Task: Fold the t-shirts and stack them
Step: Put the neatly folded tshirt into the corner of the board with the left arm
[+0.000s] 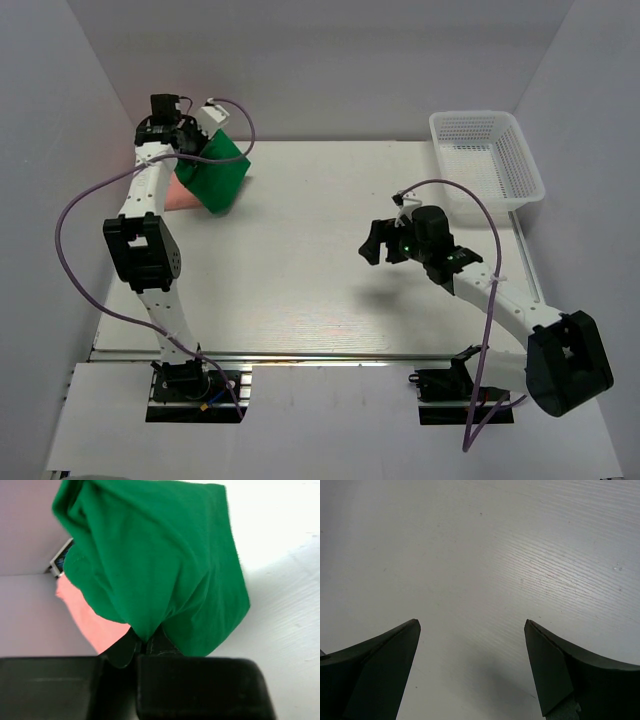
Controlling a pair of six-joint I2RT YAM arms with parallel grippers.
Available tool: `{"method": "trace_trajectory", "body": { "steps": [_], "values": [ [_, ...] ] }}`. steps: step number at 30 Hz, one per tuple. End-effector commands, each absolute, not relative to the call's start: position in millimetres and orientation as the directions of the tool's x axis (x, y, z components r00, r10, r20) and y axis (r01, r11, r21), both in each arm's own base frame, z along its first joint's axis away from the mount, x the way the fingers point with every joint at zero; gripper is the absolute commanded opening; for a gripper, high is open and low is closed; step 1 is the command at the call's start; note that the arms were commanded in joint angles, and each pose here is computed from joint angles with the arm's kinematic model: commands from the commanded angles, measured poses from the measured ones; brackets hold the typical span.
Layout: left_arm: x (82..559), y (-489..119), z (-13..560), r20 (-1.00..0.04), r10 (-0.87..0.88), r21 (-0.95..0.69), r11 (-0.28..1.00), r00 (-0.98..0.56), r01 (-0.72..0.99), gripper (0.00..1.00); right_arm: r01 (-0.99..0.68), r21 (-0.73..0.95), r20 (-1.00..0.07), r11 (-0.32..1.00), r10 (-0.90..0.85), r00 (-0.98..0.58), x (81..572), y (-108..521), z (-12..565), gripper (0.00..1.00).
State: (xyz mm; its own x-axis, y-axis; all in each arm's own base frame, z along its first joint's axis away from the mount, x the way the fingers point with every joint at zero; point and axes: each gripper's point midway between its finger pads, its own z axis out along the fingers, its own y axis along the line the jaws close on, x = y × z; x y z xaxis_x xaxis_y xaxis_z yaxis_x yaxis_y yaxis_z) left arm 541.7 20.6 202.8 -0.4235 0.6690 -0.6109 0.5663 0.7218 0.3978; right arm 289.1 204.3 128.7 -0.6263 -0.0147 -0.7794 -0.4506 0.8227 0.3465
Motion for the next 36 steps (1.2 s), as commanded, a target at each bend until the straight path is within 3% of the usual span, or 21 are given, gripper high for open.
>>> {"method": "trace_trajectory", "body": {
  "steps": [1, 16, 19, 20, 22, 23, 24, 28, 36],
  "values": [
    [551, 40, 258, -0.657, 0.686, 0.485, 0.701, -0.311, 0.523, 0.0, -0.502, 0.364, -0.808, 0.784, -0.002, -0.589, 301, 219, 154, 0.9],
    [579, 146, 196, -0.736, 0.477, 0.344, 0.875, -0.481, 0.341, 0.0, -0.53, 0.404, -0.785, 0.745, -0.015, -0.619, 325, 245, 162, 0.9],
    [581, 174, 190, -0.736, 0.408, 0.348, 0.912, -0.54, 0.216, 0.22, -0.54, 0.411, -0.785, 0.735, -0.016, -0.619, 328, 250, 165, 0.9],
    [583, 181, 193, -0.738, 0.398, 0.362, 0.915, -0.545, 0.178, 0.63, -0.536, 0.414, -0.78, 0.736, -0.017, -0.625, 329, 250, 162, 0.9],
    [580, 202, 205, -0.757, 0.335, 0.359, 0.931, -0.561, 0.071, 0.8, -0.536, 0.422, -0.775, 0.731, -0.016, -0.632, 330, 252, 163, 0.9],
    [578, 204, 210, -0.761, 0.324, 0.359, 0.932, -0.561, 0.051, 0.8, -0.535, 0.425, -0.773, 0.73, -0.015, -0.634, 331, 253, 163, 0.9],
    [579, 213, 214, -0.771, 0.311, 0.366, 0.931, -0.556, 0.013, 1.0, -0.539, 0.429, -0.773, 0.725, -0.015, -0.634, 330, 254, 164, 0.9],
    [576, 218, 233, -0.807, 0.257, 0.335, 0.941, -0.532, -0.054, 1.0, -0.551, 0.428, -0.781, 0.716, -0.013, -0.624, 330, 256, 169, 0.9],
    [573, 163, 246, -0.856, 0.18, 0.158, 0.984, -0.485, 0.085, 1.0, -0.558, 0.447, -0.778, 0.7, -0.005, -0.629, 323, 257, 168, 0.9]
  ]
}}
